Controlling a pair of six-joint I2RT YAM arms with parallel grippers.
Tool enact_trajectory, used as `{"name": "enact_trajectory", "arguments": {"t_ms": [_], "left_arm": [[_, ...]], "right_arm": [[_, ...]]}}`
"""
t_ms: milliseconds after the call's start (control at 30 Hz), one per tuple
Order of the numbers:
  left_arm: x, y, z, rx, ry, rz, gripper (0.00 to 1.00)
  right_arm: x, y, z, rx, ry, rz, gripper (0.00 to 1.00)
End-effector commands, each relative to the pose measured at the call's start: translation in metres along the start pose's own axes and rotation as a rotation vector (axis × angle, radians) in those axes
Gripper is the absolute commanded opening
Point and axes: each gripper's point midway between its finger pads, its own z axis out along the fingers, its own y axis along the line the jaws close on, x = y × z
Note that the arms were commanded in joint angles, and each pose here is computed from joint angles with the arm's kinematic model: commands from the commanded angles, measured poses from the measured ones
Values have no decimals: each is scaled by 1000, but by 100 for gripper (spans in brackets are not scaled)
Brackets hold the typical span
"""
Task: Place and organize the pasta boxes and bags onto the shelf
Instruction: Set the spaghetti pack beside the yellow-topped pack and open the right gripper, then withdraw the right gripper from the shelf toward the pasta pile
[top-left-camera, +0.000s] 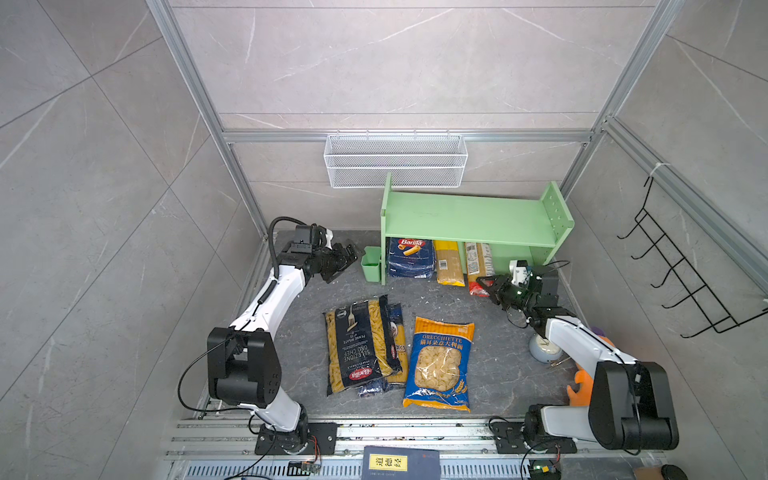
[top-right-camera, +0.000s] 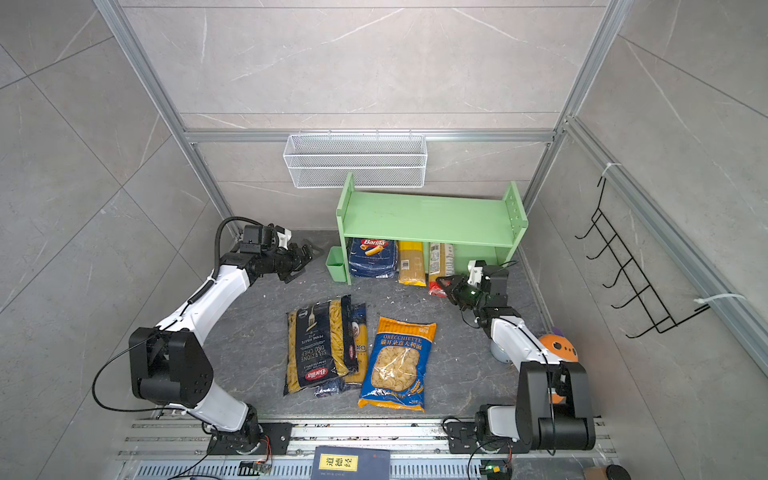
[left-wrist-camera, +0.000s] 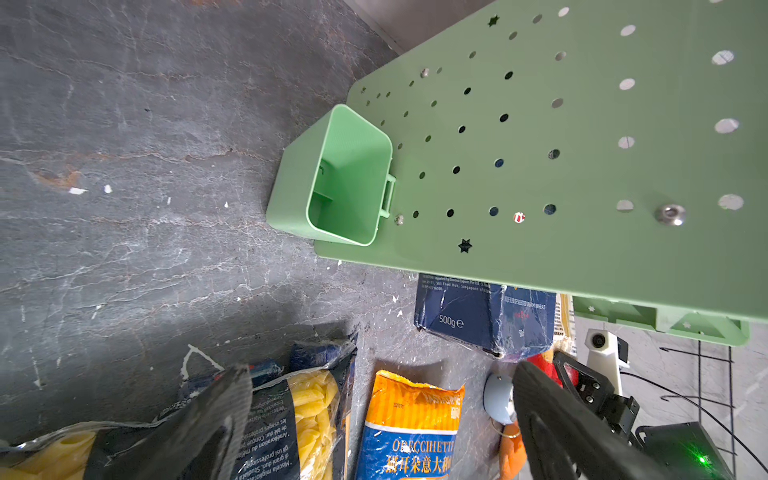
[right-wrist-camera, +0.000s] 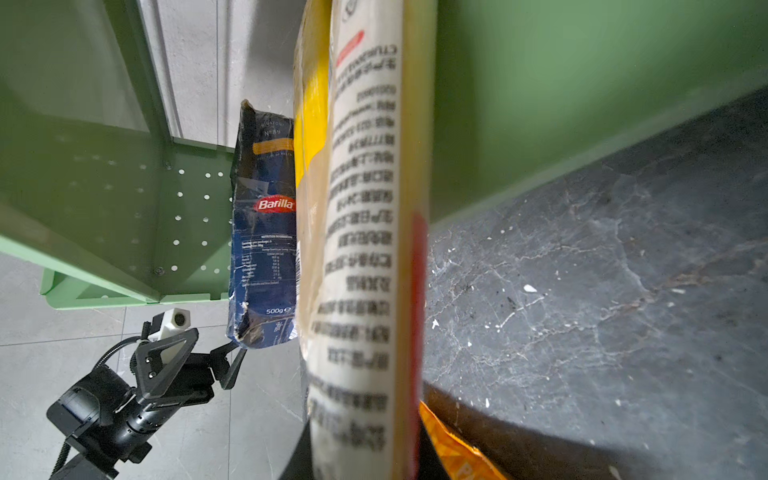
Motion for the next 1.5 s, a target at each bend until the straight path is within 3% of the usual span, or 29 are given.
{"name": "enact_trajectory", "arguments": {"t_ms": [0, 300, 600, 800, 900, 1167, 1467], "left_arm": [[-6, -12, -18, 19, -48, 19, 100], [1, -9, -24, 17, -56, 21, 100], [10, -7, -28, 27, -59, 17, 100], [17, -6, -33, 35, -62, 18, 100], [21, -7, -38, 41, -69, 24, 100], [30, -7, -52, 45, -95, 20, 100], [36, -9, -71, 39, -133, 31, 100]], "right_arm": [[0, 2, 7, -42, 19, -26, 15], [-6, -6, 24, -42, 55, -12, 17], [-2, -17, 30, -14, 85, 4, 28], [7, -32, 28, 19, 89, 22, 64], [11, -35, 25, 26, 89, 27, 71], [19, -27, 4, 40, 88, -2, 79], [27, -1, -19, 7, 107, -34, 81]]}}
